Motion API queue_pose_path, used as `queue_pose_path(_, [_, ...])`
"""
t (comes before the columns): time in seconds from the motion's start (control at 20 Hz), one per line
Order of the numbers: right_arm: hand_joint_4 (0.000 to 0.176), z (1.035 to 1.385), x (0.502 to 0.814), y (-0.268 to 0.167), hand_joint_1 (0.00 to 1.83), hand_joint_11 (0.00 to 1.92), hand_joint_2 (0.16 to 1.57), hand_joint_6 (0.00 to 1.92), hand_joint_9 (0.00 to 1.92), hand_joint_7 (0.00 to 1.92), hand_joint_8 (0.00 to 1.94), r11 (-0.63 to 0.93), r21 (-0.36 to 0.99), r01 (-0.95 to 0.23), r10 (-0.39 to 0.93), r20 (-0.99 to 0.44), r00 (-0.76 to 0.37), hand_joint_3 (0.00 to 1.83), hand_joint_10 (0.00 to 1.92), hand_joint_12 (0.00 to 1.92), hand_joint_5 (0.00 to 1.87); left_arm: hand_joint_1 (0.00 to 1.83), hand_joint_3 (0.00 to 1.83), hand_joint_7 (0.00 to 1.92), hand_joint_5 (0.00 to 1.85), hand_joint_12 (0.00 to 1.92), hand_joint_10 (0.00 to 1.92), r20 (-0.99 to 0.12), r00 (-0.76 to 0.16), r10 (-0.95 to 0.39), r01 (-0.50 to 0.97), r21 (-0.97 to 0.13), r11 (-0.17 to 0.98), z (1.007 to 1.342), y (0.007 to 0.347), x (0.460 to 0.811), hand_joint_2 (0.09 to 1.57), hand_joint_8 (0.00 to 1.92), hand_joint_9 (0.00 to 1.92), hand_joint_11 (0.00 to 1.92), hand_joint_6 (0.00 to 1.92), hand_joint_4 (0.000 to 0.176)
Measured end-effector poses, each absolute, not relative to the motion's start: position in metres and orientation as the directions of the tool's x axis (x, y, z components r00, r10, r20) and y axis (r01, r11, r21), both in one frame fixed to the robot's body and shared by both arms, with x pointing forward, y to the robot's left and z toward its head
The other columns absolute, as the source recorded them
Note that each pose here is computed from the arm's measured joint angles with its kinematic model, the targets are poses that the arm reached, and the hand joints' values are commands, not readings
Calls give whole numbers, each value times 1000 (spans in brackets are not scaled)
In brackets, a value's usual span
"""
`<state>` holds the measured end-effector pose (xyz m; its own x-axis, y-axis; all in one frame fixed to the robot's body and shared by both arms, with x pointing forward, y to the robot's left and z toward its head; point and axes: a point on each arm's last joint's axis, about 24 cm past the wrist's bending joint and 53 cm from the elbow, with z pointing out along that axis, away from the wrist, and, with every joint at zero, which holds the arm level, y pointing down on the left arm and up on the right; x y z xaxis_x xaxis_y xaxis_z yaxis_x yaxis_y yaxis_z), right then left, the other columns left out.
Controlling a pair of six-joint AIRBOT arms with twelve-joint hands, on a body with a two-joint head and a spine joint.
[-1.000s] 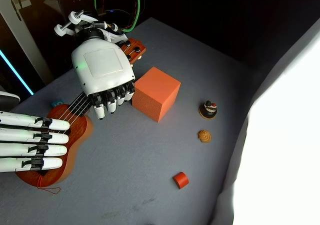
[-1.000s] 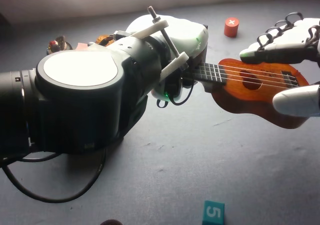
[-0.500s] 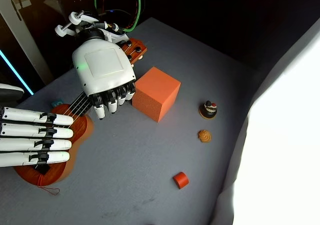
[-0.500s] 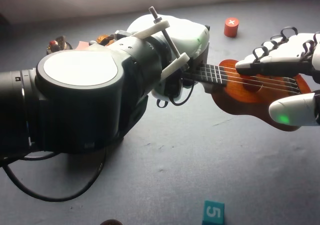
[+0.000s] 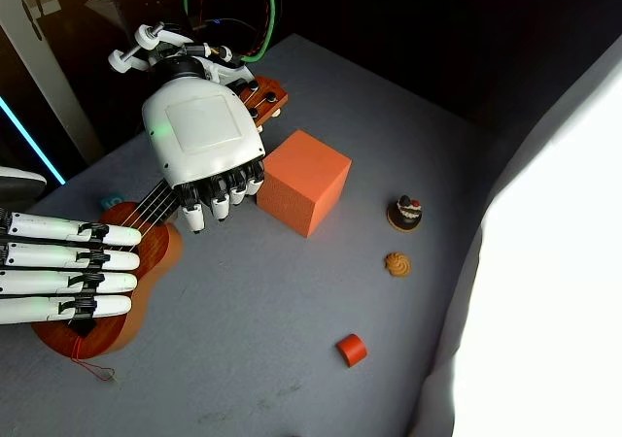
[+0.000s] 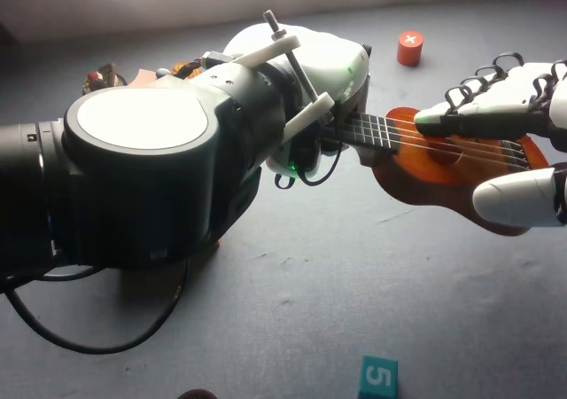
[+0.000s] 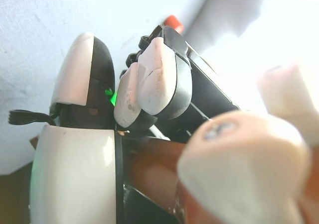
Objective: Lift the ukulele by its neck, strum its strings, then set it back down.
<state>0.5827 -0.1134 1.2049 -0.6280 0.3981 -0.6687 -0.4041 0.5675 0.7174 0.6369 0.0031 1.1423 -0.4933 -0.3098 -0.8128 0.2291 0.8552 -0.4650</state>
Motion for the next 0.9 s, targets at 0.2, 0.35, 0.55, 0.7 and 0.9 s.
queue_pose_path(0.2, [0, 1207, 575, -111, 0, 0, 1343, 4, 92, 156, 0, 561, 721, -407, 395, -665, -633, 2, 3, 244, 184, 1553, 88, 1442, 1336, 1921, 1921, -813, -494, -309, 231, -465, 855, 1142, 3, 637, 1159, 1921, 1570, 1606, 1921, 176])
queue_pose_path(0.35, [0, 1209, 559, -101, 0, 0, 1341, 18, 103, 188, 5, 546, 718, -431, 373, -669, -643, 0, 5, 291, 241, 1556, 89, 1438, 1305, 1921, 1921, -814, -494, -305, 234, -463, 855, 1142, 2, 636, 1162, 1921, 1563, 1596, 1921, 176])
queue_pose_path(0.55, [0, 1208, 544, -93, 0, 0, 1339, 2, 100, 179, 1, 524, 733, -432, 363, -652, -665, 0, 8, 223, 220, 1555, 86, 1408, 1312, 1921, 1921, -814, -494, -305, 233, -462, 856, 1142, 3, 637, 1155, 1921, 1537, 1574, 1921, 176])
queue_pose_path(0.7, [0, 1206, 541, -94, 0, 0, 1334, 4, 126, 198, 5, 530, 734, -426, 359, -649, -671, 0, 16, 282, 229, 1559, 92, 1414, 1321, 1921, 1921, -815, -494, -304, 235, -462, 855, 1142, 2, 636, 1162, 1921, 1547, 1588, 1921, 176])
queue_pose_path(0.9, [0, 1212, 543, -93, 0, 0, 1337, 1, 126, 205, 0, 524, 733, -434, 368, -654, -662, 0, 9, 288, 212, 1549, 90, 1423, 1323, 1921, 1921, -816, -493, -303, 236, -460, 856, 1142, 2, 637, 1158, 1921, 1547, 1580, 1921, 176])
